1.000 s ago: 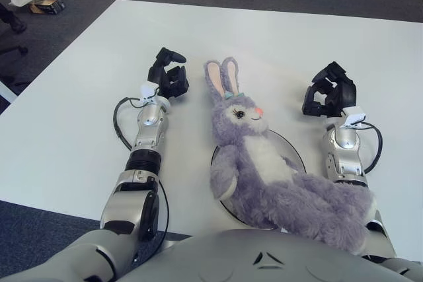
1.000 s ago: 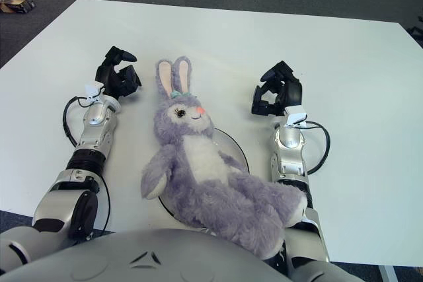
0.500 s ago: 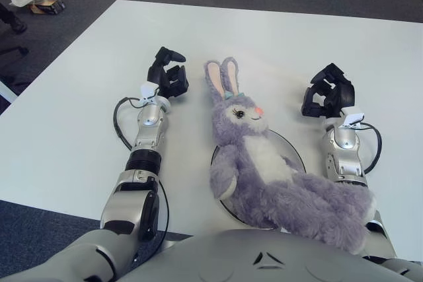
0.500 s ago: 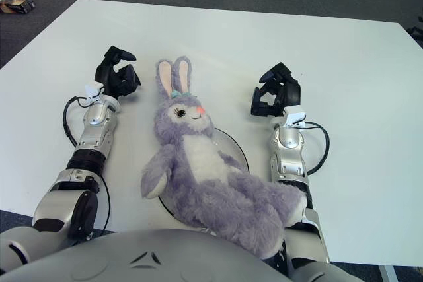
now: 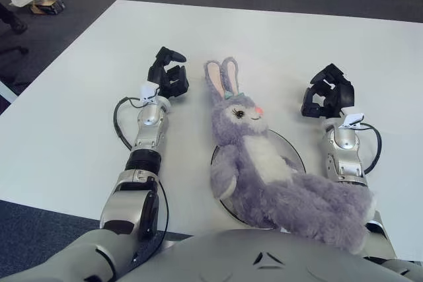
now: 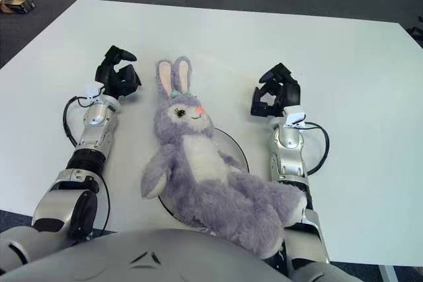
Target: Put the doll into the plate.
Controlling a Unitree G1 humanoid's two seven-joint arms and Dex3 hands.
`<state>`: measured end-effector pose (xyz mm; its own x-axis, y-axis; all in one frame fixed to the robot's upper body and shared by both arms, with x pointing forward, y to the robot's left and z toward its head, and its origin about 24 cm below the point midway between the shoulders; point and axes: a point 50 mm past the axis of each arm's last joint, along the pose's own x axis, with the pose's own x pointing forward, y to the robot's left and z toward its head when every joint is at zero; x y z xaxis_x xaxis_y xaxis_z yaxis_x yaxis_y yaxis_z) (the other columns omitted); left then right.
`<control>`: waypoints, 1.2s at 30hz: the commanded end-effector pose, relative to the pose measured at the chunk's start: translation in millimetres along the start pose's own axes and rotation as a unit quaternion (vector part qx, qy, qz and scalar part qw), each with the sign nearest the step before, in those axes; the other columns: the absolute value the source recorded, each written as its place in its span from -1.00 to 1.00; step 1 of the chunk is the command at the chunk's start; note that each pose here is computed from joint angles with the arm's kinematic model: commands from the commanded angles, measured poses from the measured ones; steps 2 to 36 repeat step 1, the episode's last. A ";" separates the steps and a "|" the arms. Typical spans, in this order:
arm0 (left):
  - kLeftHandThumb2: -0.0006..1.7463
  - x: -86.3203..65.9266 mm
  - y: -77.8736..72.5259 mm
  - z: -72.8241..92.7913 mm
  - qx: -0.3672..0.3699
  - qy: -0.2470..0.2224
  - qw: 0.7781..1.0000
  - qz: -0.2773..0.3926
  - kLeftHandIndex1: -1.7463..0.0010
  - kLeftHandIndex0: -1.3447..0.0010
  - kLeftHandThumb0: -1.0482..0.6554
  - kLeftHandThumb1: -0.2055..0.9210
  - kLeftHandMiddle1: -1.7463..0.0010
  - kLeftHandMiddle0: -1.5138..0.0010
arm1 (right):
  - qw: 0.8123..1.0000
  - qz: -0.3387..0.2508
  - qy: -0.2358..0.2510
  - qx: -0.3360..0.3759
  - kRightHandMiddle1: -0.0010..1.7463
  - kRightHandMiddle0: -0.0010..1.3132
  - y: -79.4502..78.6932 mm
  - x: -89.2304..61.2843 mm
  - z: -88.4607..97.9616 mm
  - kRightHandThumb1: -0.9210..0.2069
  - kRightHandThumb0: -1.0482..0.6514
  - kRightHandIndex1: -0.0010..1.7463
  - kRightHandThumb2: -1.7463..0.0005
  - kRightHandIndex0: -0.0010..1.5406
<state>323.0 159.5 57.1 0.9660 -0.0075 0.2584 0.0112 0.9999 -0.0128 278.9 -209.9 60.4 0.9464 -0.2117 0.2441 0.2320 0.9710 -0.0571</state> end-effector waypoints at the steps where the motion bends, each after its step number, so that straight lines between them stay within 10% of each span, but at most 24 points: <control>1: 0.17 -41.1 5.6 -42.7 0.012 0.091 0.996 0.002 -1.00 0.37 -0.25 0.35 -1.00 -0.37 | 0.997 -0.011 0.081 0.007 0.87 0.00 0.5 -31.7 -33.5 0.60 0.22 1.00 -0.87 0.10; 36: 0.17 -41.1 5.6 -42.7 0.012 0.091 0.996 0.002 -1.00 0.37 -0.25 0.35 -1.00 -0.37 | 0.997 -0.011 0.081 0.007 0.87 0.00 0.5 -31.7 -33.5 0.60 0.22 1.00 -0.87 0.10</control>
